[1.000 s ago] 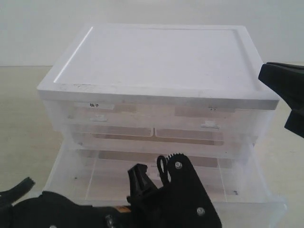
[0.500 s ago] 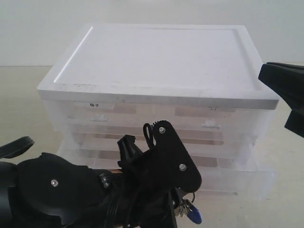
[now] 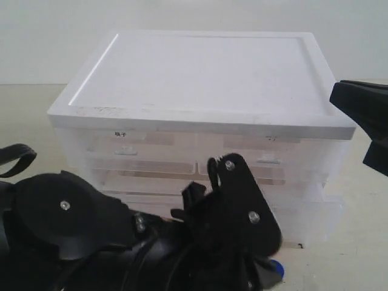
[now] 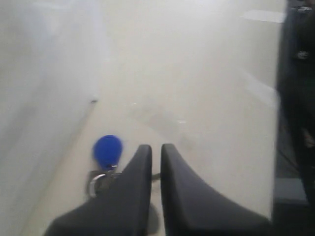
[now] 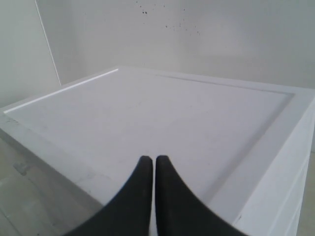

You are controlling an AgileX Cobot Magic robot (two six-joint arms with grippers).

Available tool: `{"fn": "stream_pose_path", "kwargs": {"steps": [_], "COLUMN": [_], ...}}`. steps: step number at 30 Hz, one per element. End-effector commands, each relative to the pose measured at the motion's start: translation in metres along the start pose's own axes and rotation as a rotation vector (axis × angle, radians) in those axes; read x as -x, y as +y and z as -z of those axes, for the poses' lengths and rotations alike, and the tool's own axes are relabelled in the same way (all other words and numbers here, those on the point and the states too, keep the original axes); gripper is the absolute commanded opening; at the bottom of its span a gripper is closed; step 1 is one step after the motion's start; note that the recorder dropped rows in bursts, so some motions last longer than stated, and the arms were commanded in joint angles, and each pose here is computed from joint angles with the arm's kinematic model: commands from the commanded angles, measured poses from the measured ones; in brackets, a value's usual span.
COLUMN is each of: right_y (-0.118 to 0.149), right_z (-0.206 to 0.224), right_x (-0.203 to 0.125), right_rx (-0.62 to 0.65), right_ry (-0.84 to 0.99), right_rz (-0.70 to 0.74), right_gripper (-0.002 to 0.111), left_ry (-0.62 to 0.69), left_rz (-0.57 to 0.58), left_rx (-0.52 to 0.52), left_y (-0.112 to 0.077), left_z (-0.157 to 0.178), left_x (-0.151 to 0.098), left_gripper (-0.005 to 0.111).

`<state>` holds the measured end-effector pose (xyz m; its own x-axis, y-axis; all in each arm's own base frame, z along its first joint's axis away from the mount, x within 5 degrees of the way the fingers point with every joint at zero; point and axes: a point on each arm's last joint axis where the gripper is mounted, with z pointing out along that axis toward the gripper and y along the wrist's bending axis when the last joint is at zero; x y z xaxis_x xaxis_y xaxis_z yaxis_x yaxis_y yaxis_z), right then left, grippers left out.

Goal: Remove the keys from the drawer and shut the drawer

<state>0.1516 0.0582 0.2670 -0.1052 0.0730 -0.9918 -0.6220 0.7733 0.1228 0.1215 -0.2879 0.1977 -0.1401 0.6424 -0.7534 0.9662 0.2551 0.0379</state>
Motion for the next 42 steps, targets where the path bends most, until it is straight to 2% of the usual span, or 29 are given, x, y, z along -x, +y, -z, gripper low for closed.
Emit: {"fn": "stream_pose_path", "kwargs": {"steps": [1,3,6,8,18,22,24,27,31,33,42], "right_y": [-0.001,-0.001,-0.001,-0.001,0.000,0.000,0.000,0.000,-0.001,-0.001,-0.003], "right_z": [0.000,0.000,0.000,0.000,0.000,0.000,0.000,0.000,0.000,0.000,0.000], "right_x": [0.001,0.001,0.001,0.001,0.001,0.001,0.001,0.001,0.000,0.000,-0.002], "right_rx": [-0.003,-0.003,-0.003,-0.002,0.000,0.000,0.000,0.000,-0.002,-0.002,-0.031], "right_ry": [0.001,0.001,0.001,0.002,0.005,0.005,0.005,0.005,0.006,0.006,0.028], "right_rz": [0.005,0.005,0.005,0.006,0.007,0.004,0.004,0.004,0.006,0.006,0.007], "right_gripper": [0.000,0.000,0.000,0.000,0.000,0.000,0.000,0.000,0.000,0.000,0.000], "left_ry": [0.009,0.041,0.085,0.101,0.091,0.088,0.092,0.108,0.131,0.143,0.202], "left_rz": [-0.076,-0.078,-0.015,-0.004,0.067,0.072,0.077,0.089,0.025,0.021,0.064], "left_rx": [-0.069,0.071,0.321,0.431,0.556,0.533,0.491,0.352,0.113,0.040,-0.060], "left_y": [-0.031,-0.028,-0.008,0.005,0.058,0.059,0.055,0.043,0.009,-0.003,-0.010], "left_z": [0.000,-0.002,-0.003,-0.003,-0.001,-0.001,-0.003,-0.008,-0.015,-0.020,-0.073], "left_x": [-0.003,-0.011,-0.022,-0.026,-0.034,-0.035,-0.035,-0.036,-0.035,-0.034,-0.029], "left_gripper": [0.005,0.005,0.005,0.005,0.005,0.005,0.005,0.005,0.005,0.005,0.005]}}
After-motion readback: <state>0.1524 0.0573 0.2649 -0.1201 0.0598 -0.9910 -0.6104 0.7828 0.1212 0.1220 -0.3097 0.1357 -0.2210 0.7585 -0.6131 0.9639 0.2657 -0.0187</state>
